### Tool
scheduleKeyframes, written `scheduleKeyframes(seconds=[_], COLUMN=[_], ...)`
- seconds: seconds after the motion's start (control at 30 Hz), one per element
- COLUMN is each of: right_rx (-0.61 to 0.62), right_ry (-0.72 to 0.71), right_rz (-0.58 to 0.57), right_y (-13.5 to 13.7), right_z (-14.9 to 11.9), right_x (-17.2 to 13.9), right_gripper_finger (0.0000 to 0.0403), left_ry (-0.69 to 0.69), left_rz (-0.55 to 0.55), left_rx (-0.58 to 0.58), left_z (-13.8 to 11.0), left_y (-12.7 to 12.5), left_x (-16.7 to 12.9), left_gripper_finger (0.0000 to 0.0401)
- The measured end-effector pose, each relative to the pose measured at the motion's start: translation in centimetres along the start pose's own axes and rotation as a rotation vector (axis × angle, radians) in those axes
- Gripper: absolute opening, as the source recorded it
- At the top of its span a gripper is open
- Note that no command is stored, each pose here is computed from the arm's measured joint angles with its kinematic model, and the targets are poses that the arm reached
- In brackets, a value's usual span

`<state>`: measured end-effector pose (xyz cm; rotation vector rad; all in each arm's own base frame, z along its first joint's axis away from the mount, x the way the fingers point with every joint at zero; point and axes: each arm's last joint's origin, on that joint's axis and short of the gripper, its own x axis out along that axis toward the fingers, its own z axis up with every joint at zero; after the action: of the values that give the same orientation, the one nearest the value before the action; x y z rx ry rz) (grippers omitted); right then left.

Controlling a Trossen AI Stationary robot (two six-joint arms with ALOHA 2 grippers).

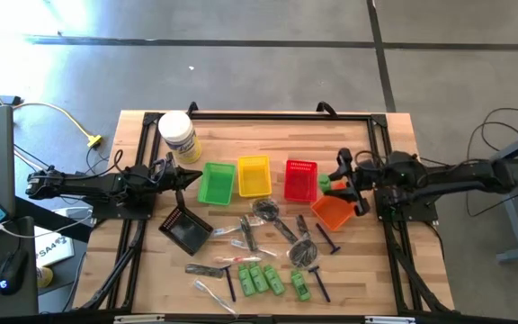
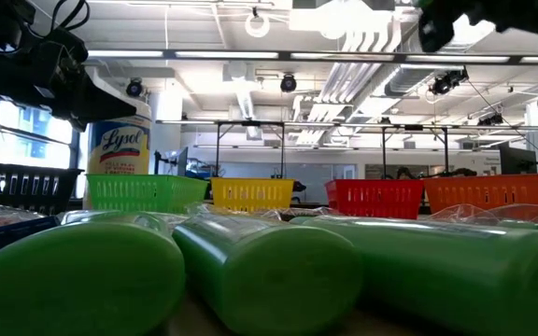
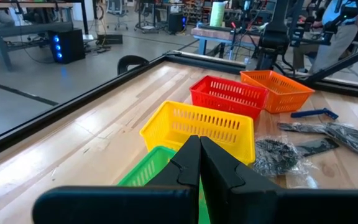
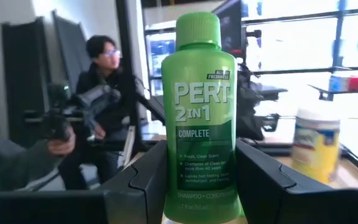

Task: Pick & Place Travel size toiletries
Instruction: Put the green shampoo into yellow basket

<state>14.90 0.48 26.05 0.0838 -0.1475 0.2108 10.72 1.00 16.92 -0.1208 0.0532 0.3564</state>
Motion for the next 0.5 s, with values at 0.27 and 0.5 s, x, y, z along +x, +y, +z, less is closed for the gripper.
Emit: scheduleKeyframes(seconds=[0.27, 0.5], right_rx=[0.011, 0.028], right_ry=[-0.094, -0.089], right_rz=[-0.022, -0.036], right_y=[0.2, 0.2], right_z=[-2.8, -5.1], right_x=[-2.7, -3.7], right_gripper_finger=[0.0151, 0.0153], left_ry=[0.0, 0.0], left_rz=[0.001, 0.002], left_rx=[0.0, 0.0], left_z=[0.0, 0.0], left_y=[0.0, 0.0], left_x=[0.0, 0.0], left_gripper_finger=[0.0002, 0.0002])
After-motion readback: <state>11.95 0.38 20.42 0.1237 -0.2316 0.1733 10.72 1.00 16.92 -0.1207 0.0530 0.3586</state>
